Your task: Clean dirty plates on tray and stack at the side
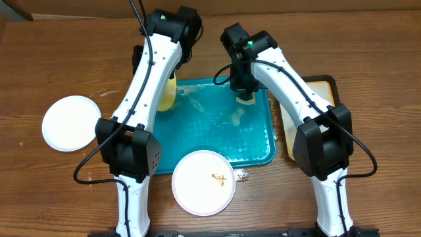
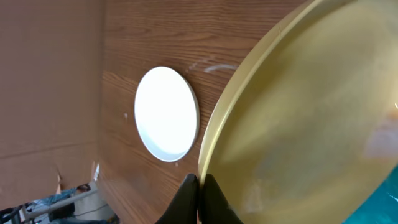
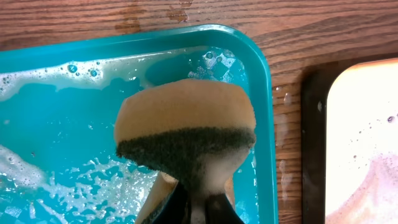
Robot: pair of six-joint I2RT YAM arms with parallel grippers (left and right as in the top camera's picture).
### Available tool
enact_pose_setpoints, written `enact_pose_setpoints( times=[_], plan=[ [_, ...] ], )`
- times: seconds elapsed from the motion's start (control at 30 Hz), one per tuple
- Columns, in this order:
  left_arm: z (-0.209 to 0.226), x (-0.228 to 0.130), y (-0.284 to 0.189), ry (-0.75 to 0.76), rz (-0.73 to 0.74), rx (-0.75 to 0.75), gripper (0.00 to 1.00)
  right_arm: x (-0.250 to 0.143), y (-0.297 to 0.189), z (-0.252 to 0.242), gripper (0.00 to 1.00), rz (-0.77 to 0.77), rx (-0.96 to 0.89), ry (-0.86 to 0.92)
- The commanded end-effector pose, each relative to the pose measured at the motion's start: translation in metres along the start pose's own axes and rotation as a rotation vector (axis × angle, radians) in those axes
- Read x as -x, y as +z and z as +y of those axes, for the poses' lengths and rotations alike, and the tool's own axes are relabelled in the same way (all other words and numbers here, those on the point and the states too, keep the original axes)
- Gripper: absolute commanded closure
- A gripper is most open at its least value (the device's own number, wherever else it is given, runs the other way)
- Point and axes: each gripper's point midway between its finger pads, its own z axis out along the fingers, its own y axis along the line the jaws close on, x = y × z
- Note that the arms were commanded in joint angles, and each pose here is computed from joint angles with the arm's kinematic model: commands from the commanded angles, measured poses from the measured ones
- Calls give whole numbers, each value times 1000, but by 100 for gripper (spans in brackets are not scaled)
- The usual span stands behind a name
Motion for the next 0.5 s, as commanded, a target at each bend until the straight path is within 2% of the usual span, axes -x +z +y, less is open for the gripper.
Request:
enact_pose_setpoints(
  times=[0.0,0.47],
  plan=[
    [19,9,-3,-67,-40,47,96,12,-5,-13,96,-27,-11,25],
    [37,18,-5,-140,-104,147,96,18,0,-47,96,8,-40,91]
  ],
)
